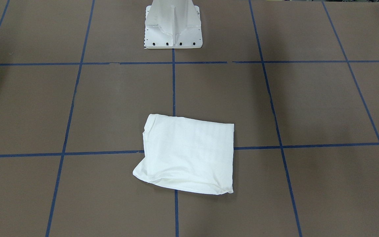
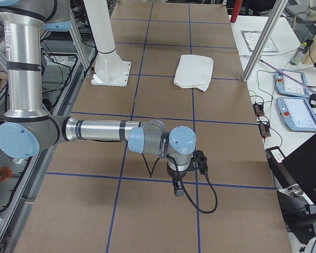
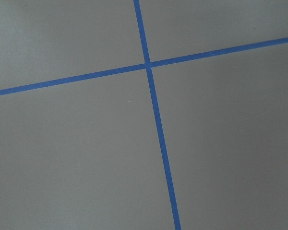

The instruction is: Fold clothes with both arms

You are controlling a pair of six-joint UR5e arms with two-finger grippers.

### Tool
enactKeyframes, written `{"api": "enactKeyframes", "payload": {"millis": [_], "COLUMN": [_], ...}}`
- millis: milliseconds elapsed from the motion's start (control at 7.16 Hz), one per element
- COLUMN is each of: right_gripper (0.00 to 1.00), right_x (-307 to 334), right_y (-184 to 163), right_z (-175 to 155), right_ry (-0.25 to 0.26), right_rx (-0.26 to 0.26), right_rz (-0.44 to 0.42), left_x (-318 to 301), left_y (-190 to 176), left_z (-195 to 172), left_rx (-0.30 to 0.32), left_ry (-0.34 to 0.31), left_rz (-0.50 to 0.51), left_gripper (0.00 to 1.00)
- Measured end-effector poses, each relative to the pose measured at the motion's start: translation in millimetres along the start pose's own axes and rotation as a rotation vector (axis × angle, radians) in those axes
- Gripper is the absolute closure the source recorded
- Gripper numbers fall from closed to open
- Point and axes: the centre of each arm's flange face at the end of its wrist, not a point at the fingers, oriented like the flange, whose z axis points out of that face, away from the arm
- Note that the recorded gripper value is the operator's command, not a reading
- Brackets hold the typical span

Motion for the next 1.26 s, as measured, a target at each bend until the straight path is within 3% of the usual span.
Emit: {"api": "enactKeyframes", "payload": {"millis": [1256], "right_gripper": [0.00], "right_x": [-0.4], "right_y": [4.9], "right_z": [1.4], "right_ry": [-0.001], "right_rx": [-0.003], "right_rz": [0.004], "left_x": [-0.2], "left_y": [-0.4], "left_z": [0.0], "left_rx": [0.000], "left_ry": [-0.002], "left_rz": [0.001], "left_gripper": [0.00]}}
